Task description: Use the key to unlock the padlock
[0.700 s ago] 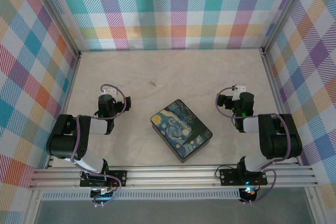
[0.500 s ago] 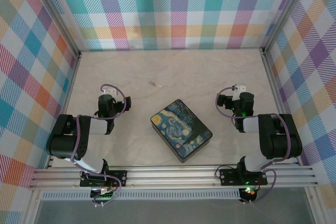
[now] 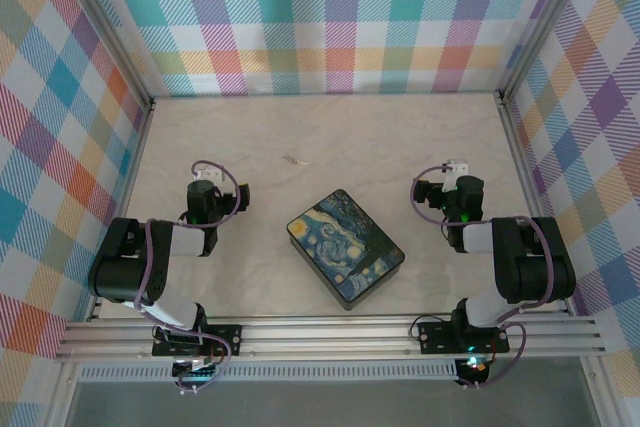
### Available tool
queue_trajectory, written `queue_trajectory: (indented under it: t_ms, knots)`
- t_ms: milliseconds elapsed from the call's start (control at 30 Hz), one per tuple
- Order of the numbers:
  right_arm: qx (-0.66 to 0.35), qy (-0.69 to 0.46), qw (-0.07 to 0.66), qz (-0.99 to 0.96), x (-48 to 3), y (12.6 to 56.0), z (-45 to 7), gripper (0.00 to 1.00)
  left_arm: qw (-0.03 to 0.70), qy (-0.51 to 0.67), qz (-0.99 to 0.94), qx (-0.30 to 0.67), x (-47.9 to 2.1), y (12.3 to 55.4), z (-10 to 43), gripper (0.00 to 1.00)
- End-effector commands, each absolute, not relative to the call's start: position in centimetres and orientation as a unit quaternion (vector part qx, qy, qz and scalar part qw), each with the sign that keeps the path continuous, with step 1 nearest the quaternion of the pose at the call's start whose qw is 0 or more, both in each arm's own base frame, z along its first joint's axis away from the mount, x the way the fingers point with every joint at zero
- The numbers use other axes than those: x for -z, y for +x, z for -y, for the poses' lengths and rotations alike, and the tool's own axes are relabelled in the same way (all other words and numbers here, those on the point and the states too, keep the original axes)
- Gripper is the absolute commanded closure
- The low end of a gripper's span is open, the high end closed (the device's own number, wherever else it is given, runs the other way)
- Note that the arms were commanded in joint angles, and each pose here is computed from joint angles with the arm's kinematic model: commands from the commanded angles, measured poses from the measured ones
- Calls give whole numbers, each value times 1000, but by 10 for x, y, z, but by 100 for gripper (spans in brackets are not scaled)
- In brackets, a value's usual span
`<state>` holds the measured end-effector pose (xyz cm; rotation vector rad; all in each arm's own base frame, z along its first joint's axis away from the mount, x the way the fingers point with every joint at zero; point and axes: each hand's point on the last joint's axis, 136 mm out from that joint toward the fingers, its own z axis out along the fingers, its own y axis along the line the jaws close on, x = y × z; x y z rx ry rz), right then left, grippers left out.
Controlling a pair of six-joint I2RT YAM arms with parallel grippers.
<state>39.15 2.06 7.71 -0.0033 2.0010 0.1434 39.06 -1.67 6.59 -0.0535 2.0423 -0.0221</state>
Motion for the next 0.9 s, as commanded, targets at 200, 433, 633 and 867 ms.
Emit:
queue_trajectory:
  t_ms: [200,433,633,867]
  knots:
    - [-56,-8,560,-827,-92,398,-19,0,538,-27,-842,17,-79,401,15,0]
    - [-57,-3,530,-846,-108,397,-18,0,522,-54,-851,-2,-98,407,5,0]
    - [-176,32,429,-885,-159,384,-52,12,459,-150,-875,-13,-156,416,-8,0]
    - [-345,-70,299,-887,-174,322,-160,11,312,-232,-921,-18,-166,338,20,0]
